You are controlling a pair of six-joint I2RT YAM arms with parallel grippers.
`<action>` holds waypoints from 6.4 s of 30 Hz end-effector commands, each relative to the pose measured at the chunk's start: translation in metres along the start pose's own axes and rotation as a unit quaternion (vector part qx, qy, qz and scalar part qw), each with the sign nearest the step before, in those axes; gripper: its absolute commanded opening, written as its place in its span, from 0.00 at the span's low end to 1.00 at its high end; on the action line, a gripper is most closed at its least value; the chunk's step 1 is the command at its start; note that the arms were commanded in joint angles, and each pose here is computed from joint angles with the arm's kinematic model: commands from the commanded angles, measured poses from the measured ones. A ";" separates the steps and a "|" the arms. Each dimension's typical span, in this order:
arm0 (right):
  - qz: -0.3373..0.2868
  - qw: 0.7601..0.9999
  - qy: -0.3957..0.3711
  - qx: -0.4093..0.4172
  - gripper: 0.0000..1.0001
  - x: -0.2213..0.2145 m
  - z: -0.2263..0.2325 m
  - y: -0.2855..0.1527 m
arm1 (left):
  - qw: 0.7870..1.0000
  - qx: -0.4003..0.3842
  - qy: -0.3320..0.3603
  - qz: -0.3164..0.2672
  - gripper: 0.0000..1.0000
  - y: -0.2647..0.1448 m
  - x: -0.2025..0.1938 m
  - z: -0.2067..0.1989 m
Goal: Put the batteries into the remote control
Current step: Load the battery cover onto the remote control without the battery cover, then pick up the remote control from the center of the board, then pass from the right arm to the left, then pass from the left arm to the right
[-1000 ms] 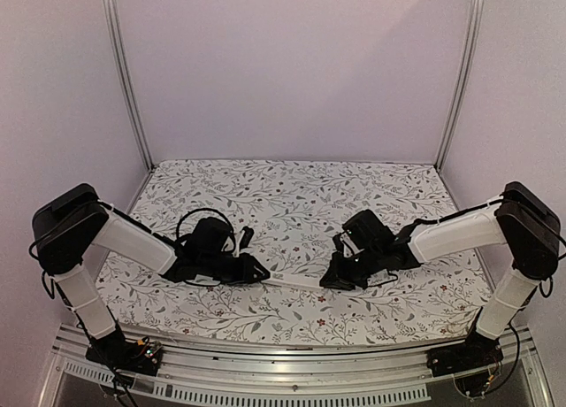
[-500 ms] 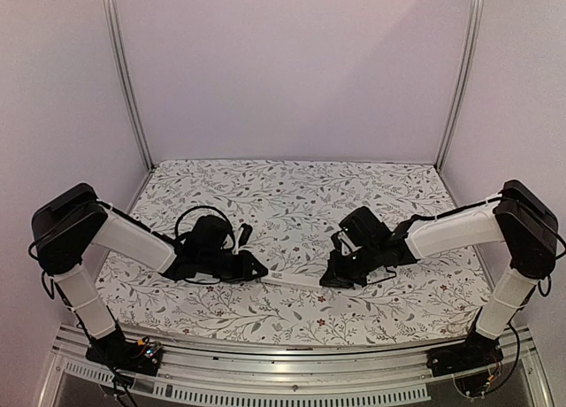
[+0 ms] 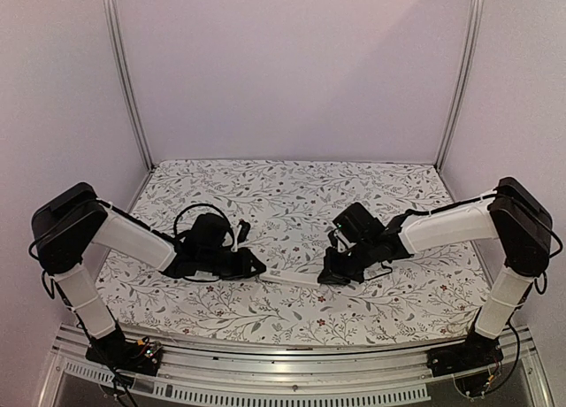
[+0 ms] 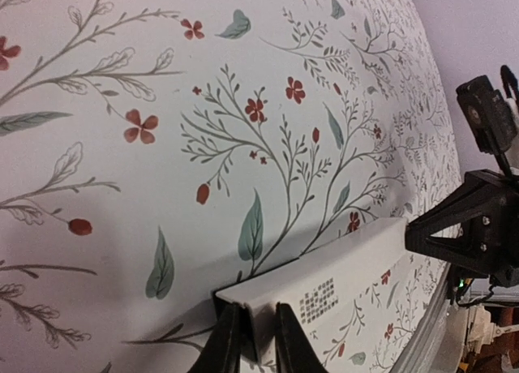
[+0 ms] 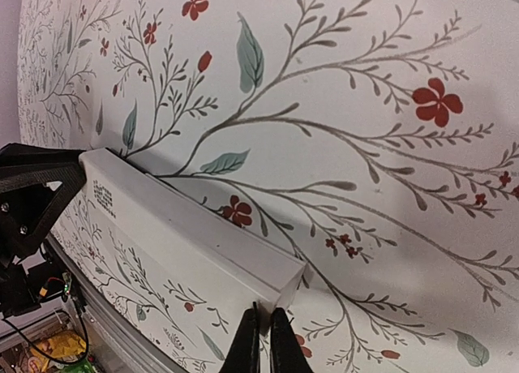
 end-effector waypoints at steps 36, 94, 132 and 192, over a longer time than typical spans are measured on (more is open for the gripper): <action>-0.025 0.998 -0.061 -0.024 0.27 -0.004 0.009 0.031 | 0.999 -0.010 0.001 0.044 0.14 0.001 -0.025 -0.002; 0.029 0.726 -0.687 0.008 0.42 0.003 0.073 0.089 | 0.926 0.120 0.044 -0.356 0.70 -0.192 0.030 0.001; -0.229 0.535 -0.680 0.446 0.14 -0.061 0.239 -0.209 | 0.731 -0.179 0.494 -0.436 0.69 -0.233 0.058 -0.223; -0.350 0.686 -0.619 0.156 0.63 0.012 0.220 -0.067 | 0.912 0.107 0.108 -0.380 0.00 -0.212 0.124 -0.126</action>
Point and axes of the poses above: each gripper's point midway between its finger pads, its own y axis out along the fingers, its own z axis along the line the jaws close on, x = y × z, the point moved 4 cm from there along -y, back along the fingers, and after that the axes turned 8 degrees about y, right-handed, at the moved point
